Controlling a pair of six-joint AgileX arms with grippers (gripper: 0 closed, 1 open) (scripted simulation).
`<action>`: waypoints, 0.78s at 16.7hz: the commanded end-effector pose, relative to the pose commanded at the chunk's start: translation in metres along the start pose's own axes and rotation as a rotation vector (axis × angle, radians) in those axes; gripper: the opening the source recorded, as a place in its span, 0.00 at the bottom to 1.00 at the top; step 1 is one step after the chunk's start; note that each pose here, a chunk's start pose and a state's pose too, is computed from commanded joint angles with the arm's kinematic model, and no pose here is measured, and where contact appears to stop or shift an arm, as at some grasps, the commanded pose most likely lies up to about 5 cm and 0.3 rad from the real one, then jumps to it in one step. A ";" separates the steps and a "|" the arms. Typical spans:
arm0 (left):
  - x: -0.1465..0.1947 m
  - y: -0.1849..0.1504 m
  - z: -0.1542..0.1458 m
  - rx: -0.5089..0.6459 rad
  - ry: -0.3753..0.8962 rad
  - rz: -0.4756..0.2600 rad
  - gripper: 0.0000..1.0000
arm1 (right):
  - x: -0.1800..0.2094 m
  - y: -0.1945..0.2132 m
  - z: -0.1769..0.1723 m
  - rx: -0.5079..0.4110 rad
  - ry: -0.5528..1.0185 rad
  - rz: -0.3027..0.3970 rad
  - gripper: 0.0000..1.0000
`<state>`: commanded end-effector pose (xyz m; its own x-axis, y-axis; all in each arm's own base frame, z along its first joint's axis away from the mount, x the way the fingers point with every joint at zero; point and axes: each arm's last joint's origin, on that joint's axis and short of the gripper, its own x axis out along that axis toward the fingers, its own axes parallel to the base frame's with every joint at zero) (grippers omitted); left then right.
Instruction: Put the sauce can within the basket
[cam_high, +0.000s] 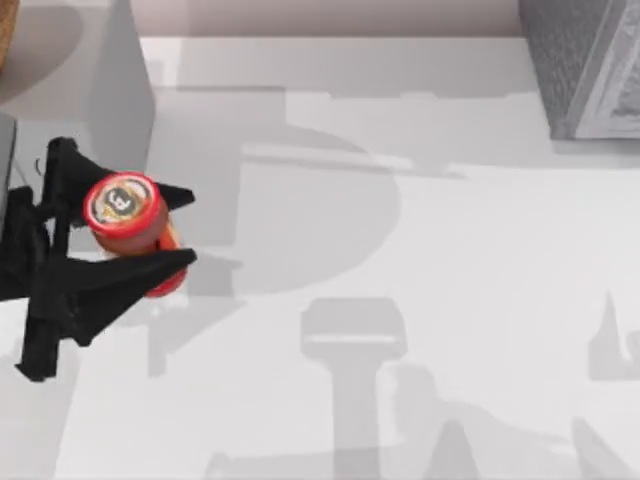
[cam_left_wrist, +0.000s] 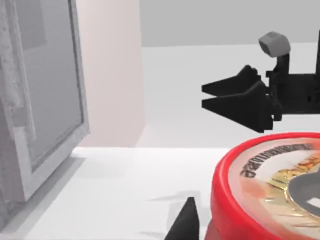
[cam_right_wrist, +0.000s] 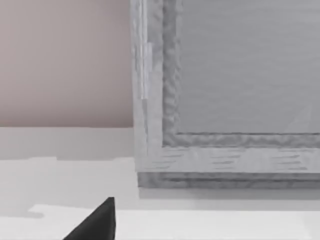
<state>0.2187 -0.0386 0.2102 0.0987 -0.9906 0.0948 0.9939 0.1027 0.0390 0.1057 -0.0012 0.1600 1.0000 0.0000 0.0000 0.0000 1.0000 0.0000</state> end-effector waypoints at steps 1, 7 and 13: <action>-0.009 -0.015 0.005 0.005 0.013 0.000 0.00 | 0.000 0.000 0.000 0.000 0.000 0.000 1.00; -0.035 -0.075 0.004 -0.019 0.093 0.019 0.00 | 0.000 0.000 0.000 0.000 0.000 0.000 1.00; -0.039 -0.074 0.012 0.033 0.090 0.057 0.00 | 0.000 0.000 0.000 0.000 0.000 0.000 1.00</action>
<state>0.1402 -0.0064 0.2151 0.1600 -0.9871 0.0080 0.9847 0.1602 0.0689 0.1057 -0.0012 0.1600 1.0000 0.0000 0.0000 0.0000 1.0000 0.0000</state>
